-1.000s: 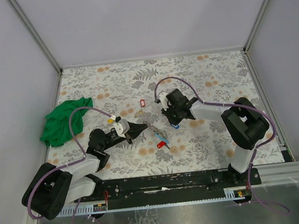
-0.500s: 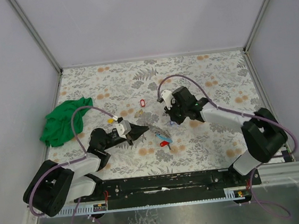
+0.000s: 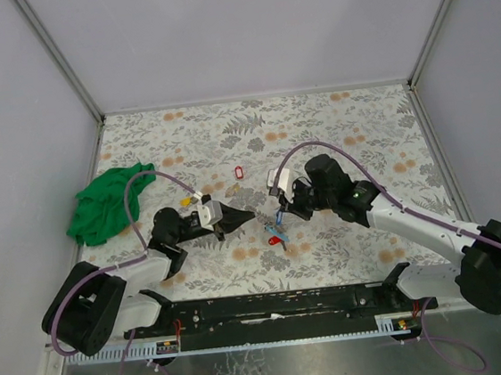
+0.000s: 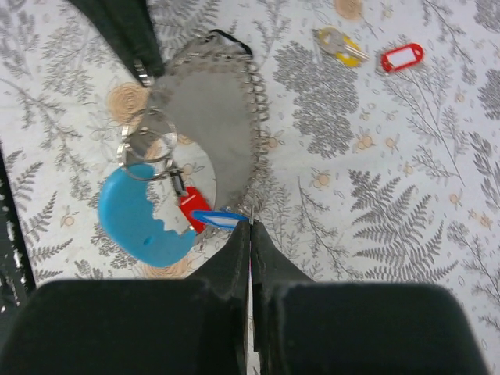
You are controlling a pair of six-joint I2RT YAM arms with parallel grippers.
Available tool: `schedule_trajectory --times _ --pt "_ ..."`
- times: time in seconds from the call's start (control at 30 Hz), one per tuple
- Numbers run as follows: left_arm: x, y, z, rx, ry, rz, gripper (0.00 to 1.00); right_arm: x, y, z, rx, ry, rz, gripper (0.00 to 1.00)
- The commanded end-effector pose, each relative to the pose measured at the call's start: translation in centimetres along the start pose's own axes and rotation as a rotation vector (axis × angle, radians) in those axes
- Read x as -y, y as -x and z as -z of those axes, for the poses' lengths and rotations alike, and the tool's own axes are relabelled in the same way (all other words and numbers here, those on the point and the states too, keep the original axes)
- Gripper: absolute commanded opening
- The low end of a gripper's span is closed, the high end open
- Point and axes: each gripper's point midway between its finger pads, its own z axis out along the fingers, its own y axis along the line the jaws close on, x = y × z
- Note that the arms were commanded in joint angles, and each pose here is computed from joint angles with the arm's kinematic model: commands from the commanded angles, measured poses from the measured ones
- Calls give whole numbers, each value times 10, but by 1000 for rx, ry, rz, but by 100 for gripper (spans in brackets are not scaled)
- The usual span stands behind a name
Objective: Put the keys on the keyring
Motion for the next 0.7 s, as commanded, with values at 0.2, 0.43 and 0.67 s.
schedule_trajectory --times 0.2,0.43,0.67 --pt "-2 24 -10 67 -69 -87 0 -25 46 8 183 90 145 0" --pt "2 19 -9 57 -88 -80 0 -32 52 5 167 103 142 0" --pt "5 19 -9 53 -103 -78 0 -38 57 2 175 111 142 0"
